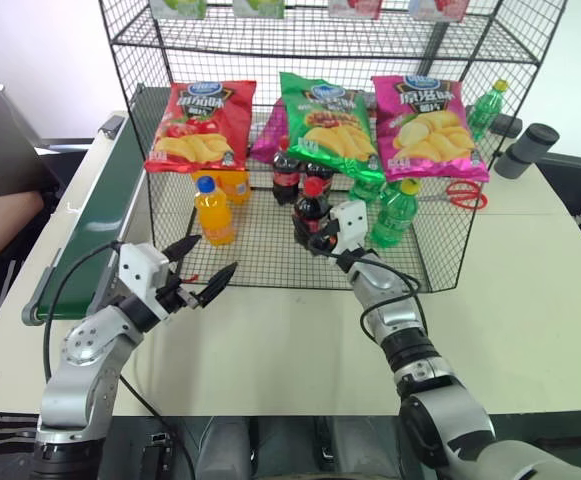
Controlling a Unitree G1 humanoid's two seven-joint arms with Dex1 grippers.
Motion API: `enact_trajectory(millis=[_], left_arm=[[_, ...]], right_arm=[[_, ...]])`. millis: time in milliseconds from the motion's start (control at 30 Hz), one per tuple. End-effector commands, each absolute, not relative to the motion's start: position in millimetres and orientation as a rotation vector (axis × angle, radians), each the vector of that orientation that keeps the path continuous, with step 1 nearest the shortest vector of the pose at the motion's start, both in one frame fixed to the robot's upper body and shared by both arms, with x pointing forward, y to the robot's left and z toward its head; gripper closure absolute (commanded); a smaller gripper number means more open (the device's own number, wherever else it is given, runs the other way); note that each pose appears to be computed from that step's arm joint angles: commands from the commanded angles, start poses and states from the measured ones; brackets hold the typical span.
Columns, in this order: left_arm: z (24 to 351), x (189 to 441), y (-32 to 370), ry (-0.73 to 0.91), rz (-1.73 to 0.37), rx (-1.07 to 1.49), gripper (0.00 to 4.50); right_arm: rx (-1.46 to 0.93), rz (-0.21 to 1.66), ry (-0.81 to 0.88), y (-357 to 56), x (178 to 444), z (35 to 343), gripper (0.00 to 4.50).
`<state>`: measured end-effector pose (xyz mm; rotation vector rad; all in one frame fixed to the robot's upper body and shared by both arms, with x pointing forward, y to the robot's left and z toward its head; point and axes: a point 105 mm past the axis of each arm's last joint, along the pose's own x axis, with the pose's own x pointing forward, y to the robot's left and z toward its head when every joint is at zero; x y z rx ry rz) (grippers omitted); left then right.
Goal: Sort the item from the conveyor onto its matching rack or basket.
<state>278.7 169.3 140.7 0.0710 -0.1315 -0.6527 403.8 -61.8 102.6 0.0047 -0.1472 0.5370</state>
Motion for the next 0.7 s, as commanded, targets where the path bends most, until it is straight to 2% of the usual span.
enact_trajectory(millis=[33, 467, 533, 567, 700], left_arm=[[158, 274, 164, -0.212, -0.671, 0.066, 0.03], [153, 276, 153, -0.199, -0.705, 0.069, 0.03], [153, 276, 152, -0.197, -0.709, 0.069, 0.0], [153, 276, 152, -0.196, -0.71, 0.068, 0.0], [152, 276, 151, -0.195, -0.714, 0.065, 0.0]], right_arm=[[0.02, 0.539, -0.235, -54, 410, 123, 1.52], [0.058, 0.54, -0.178, -51, 417, 107, 1.52], [0.068, 0.551, -0.178, -50, 416, 107, 0.47], [0.072, 0.556, -0.18, -50, 416, 107, 0.1], [0.045, 0.553, -0.203, -52, 414, 109, 0.01]])
